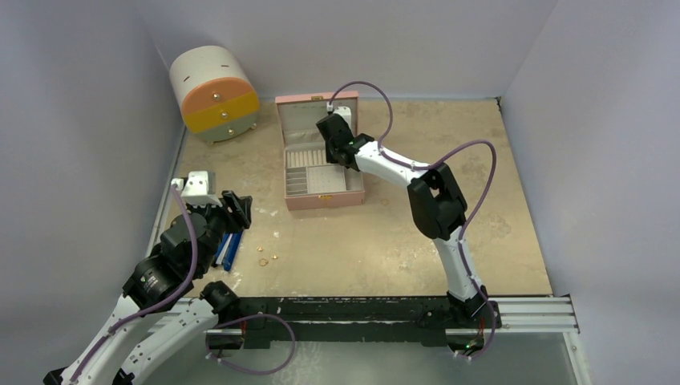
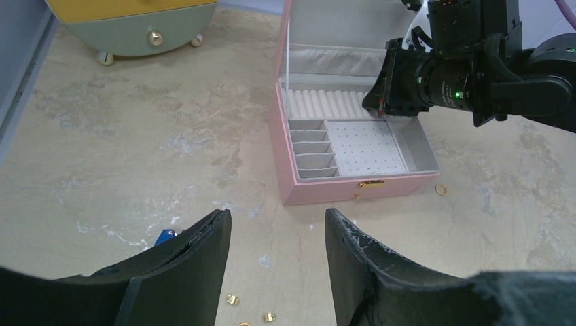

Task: Organize the mixed jewelry

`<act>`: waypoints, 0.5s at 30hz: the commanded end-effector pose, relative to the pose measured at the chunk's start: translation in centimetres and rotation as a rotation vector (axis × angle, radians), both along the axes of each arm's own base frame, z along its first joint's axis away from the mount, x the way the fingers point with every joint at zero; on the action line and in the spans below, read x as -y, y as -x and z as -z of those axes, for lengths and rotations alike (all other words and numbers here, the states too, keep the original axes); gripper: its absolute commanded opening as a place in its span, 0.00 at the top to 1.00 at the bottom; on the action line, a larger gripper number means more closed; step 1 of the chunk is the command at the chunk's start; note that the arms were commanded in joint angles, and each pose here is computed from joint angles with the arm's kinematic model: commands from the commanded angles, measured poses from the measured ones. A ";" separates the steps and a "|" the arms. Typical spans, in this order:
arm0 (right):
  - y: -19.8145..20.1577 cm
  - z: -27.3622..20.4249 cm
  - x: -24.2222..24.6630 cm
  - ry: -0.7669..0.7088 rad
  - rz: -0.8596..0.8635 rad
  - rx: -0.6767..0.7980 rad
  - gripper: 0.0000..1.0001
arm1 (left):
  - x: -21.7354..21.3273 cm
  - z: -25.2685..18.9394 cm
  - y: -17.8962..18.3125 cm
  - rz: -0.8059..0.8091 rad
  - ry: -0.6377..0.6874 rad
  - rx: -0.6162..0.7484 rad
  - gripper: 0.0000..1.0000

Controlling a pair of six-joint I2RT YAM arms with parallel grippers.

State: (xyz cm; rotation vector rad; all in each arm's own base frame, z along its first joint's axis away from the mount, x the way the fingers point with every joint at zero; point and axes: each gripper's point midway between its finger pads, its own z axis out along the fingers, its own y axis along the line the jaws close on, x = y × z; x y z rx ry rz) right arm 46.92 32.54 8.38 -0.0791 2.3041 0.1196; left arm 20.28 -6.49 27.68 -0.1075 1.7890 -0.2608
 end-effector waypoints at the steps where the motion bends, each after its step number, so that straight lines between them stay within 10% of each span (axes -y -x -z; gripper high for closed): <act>1: 1.1 2.8 1.4 0.038 0.033 -0.069 1.00 | 0.1 -0.8 -0.5 -0.009 0.004 0.033 0.47; 15: 0.6 -6.0 1.5 -0.036 0.031 0.061 0.70 | 0.0 -0.8 -0.5 -0.012 -0.001 0.031 0.47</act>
